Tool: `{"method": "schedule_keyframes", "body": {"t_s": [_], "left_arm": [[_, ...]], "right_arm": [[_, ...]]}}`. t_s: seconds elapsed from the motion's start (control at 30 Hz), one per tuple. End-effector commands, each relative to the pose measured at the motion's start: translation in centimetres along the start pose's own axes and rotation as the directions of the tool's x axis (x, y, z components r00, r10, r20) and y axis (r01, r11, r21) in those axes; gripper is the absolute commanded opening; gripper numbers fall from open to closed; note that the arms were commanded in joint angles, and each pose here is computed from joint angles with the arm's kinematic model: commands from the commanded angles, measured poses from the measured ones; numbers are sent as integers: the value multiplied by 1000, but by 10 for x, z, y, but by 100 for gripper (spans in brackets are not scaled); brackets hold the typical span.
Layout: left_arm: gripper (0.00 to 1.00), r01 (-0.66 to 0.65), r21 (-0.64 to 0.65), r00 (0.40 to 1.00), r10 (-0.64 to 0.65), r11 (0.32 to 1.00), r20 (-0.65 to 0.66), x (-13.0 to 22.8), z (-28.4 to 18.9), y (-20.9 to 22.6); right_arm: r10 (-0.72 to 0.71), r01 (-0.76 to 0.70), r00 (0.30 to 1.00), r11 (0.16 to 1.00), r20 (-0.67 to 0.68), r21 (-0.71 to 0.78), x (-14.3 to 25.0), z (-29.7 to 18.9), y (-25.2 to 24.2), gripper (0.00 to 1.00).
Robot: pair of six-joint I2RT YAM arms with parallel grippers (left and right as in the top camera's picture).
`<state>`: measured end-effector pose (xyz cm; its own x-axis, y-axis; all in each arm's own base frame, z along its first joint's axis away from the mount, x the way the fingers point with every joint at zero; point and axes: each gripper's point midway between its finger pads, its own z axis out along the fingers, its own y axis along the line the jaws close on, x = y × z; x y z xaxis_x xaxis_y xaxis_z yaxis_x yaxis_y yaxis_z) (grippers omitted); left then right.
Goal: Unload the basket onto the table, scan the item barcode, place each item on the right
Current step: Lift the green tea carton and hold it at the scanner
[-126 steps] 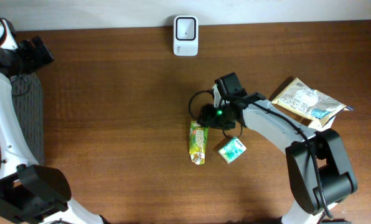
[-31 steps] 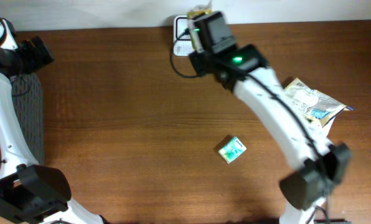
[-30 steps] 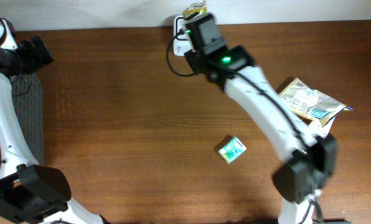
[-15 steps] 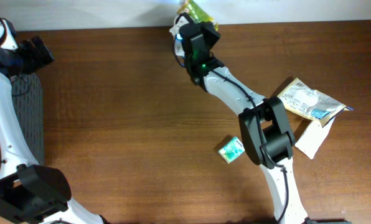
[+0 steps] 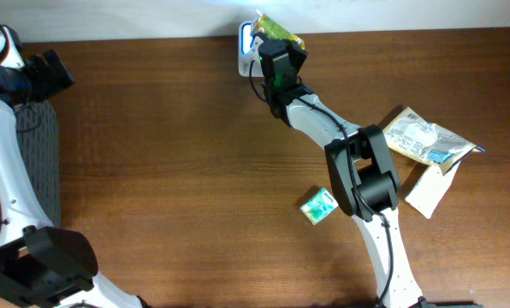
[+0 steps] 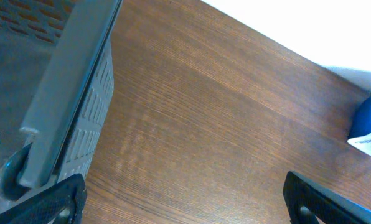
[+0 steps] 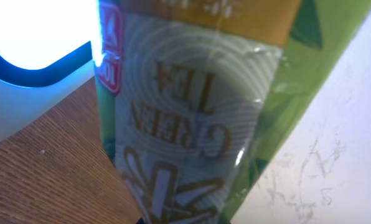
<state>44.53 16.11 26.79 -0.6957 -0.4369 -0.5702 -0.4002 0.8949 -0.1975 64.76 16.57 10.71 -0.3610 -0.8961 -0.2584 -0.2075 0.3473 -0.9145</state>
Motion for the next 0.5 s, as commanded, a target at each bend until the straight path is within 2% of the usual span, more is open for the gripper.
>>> {"method": "schedule_keyframes", "body": {"t_s": [0.0,0.1,0.47], "left_arm": [[99,13,-23,1000,-13,1000,5,-2,0,9],[99,13,-23,1000,-13,1000,4,-2,0,9],[99,13,-23,1000,-13,1000,5,-2,0,9]], "right_arm": [[10,-12,999,999,35,51,-15,-5,-20,4],[-43,38,997,996,61,85,-27,-10,-26,4],[-34,26,996,995,79,100,-38,-18,-26,4]]}}
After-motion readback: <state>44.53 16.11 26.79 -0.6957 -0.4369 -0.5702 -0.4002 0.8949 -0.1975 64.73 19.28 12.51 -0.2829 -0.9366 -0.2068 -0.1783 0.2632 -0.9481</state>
